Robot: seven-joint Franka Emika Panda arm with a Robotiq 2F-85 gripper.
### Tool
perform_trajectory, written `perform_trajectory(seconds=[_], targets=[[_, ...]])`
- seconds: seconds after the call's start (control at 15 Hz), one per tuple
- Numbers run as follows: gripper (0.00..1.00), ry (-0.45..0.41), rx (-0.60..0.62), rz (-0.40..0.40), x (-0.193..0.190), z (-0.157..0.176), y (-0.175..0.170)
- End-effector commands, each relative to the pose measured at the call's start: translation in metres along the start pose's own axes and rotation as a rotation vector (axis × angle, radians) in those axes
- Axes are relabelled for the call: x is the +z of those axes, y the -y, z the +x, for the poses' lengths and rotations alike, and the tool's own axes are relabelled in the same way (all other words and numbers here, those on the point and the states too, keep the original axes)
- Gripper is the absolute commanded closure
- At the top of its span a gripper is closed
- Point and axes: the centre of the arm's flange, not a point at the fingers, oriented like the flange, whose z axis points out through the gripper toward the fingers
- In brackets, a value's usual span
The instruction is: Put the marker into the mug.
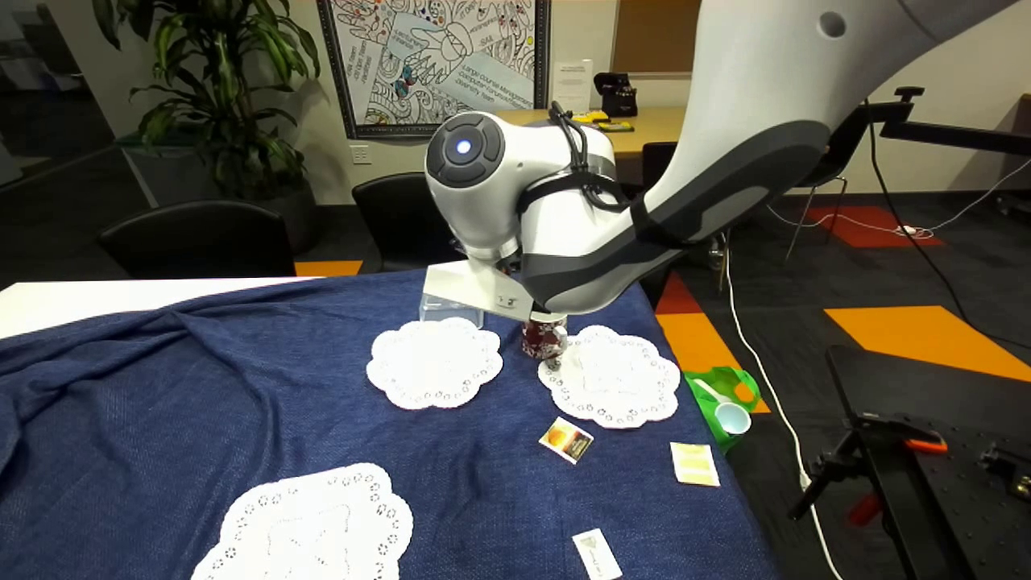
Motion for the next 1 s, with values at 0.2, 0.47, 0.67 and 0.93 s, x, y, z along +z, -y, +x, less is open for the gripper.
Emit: perform_trajectory(seconds=[0.2, 0.47, 0.67, 0.93], targets=[[0.97, -0.256, 0.21, -0.113, 0.001, -0.01, 0.004], [0.97, -0.411, 0.306, -0.233, 0.009, -0.009, -0.002], [0.97, -0.543, 0.327, -0.361, 0.019, -0.009, -0.01], [0.97, -0.59, 0.27, -0.416, 0.04, -0.021, -0.017]])
